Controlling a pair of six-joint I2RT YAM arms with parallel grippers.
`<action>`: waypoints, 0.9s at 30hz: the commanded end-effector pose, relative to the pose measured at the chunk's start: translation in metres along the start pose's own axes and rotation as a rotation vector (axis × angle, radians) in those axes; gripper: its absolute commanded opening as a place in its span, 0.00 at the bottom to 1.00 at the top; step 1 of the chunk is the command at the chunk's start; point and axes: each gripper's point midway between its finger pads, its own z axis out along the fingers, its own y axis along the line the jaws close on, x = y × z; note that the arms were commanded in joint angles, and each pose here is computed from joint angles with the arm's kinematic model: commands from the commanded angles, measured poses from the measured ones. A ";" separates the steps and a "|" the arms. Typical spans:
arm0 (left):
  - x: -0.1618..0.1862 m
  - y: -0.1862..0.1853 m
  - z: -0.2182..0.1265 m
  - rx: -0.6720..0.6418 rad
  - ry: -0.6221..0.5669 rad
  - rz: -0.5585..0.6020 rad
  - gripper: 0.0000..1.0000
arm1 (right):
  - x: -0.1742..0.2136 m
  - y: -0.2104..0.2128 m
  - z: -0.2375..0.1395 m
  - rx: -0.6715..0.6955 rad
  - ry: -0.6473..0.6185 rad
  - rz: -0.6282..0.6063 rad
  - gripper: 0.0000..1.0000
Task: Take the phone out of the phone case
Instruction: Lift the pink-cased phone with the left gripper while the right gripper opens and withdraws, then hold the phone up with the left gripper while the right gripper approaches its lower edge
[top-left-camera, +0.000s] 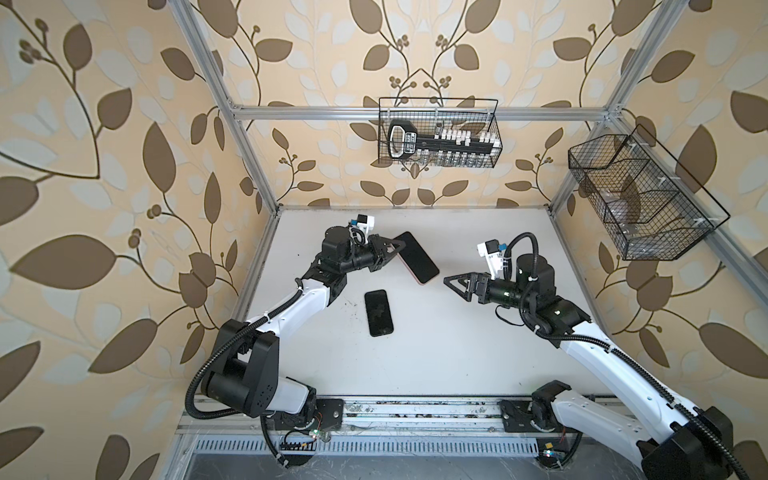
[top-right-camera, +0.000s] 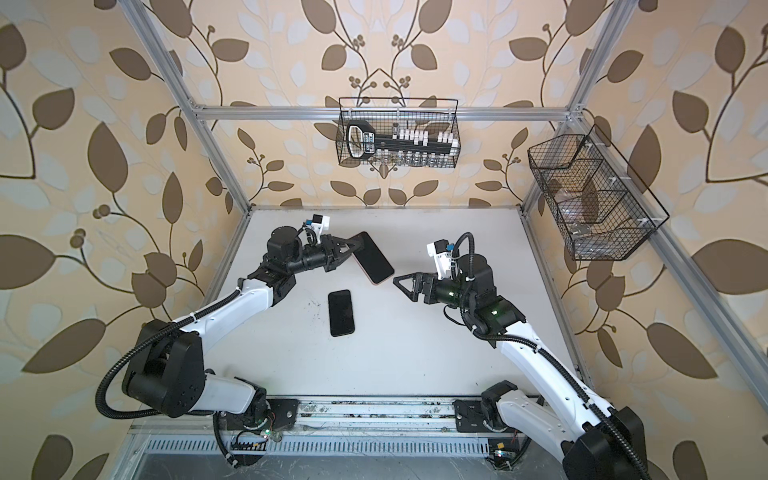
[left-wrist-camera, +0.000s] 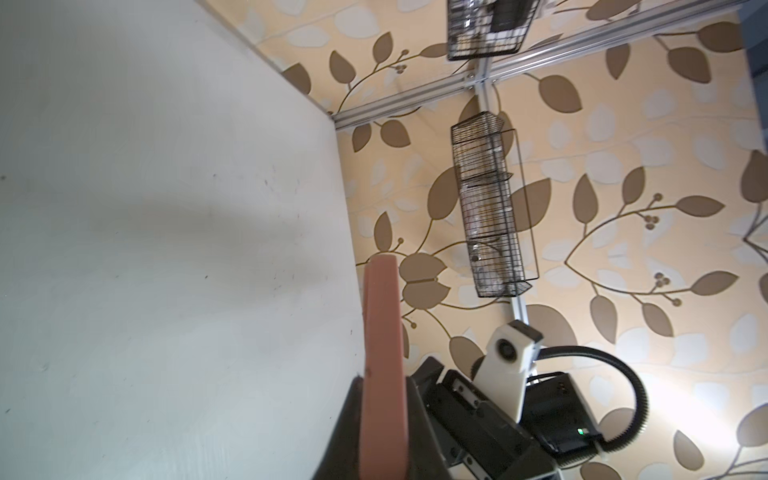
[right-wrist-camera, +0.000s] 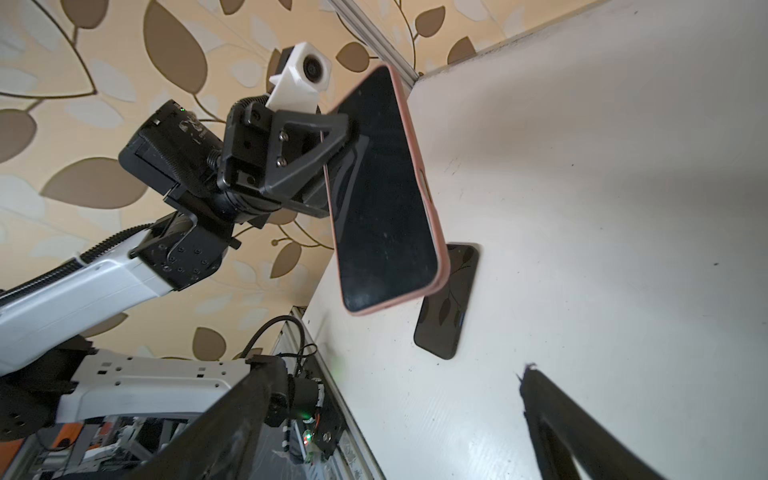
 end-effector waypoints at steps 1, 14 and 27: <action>-0.013 -0.089 -0.014 0.293 -0.042 0.126 0.00 | 0.000 0.021 -0.001 -0.127 -0.006 0.018 0.98; -0.019 -0.075 -0.015 0.481 -0.101 -0.049 0.00 | -0.011 0.062 0.004 -0.246 -0.098 -0.055 0.97; -0.013 -0.073 -0.021 0.462 -0.117 -0.048 0.00 | -0.019 0.071 0.036 -0.208 -0.132 -0.079 0.86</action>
